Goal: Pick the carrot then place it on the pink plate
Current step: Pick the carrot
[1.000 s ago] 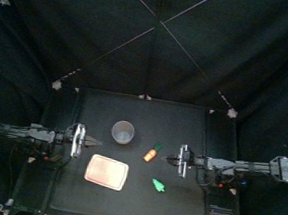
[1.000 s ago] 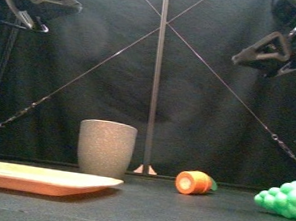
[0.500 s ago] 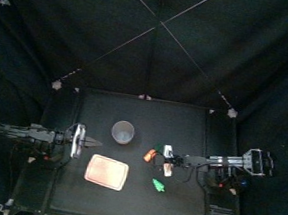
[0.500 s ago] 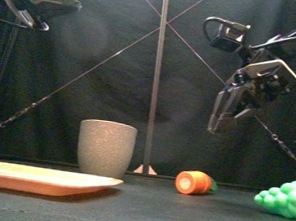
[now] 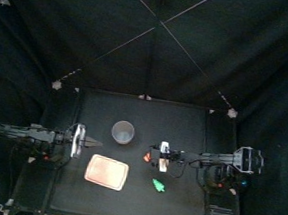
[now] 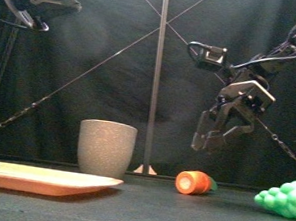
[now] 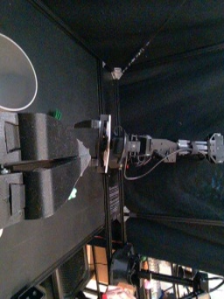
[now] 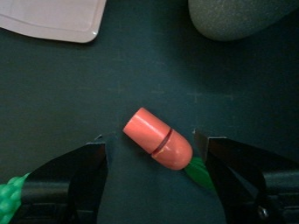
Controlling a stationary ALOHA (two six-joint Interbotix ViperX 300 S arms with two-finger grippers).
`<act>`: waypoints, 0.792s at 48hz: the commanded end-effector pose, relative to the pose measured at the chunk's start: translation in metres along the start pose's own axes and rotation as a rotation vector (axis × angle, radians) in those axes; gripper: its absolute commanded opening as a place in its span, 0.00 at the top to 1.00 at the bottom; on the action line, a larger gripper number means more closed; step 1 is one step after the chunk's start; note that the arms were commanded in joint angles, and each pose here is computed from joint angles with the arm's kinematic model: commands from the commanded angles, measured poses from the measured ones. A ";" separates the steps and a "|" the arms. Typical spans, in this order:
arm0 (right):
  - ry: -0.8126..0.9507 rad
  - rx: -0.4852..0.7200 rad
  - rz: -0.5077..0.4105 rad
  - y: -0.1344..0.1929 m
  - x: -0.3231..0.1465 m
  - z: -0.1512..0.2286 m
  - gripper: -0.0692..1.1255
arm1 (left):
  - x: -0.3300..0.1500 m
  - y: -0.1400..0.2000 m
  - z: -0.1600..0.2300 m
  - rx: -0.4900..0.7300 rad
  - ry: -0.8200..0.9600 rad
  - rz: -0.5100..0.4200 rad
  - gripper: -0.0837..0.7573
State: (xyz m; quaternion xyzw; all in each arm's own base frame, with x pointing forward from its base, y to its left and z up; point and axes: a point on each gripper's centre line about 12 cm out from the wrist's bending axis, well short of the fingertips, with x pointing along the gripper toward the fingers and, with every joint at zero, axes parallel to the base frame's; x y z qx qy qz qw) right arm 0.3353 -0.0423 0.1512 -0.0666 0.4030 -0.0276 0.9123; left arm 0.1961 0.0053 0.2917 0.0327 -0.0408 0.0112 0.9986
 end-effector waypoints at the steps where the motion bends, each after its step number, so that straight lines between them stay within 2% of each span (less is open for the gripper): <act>1: -0.024 0.014 -0.010 -0.006 0.005 0.011 0.09 | 0.002 0.001 0.006 0.003 -0.018 0.003 0.94; 25: 0.095 0.074 -0.008 -0.011 0.031 -0.013 0.13 | 0.000 0.000 0.000 0.003 -0.003 0.002 0.94; 31: 0.115 0.072 -0.004 -0.009 0.033 -0.016 0.24 | 0.000 0.000 -0.001 0.003 -0.001 0.000 0.94; 38: 0.117 0.084 -0.002 -0.009 0.035 -0.015 0.45 | 0.000 0.000 -0.001 0.003 -0.002 -0.001 0.94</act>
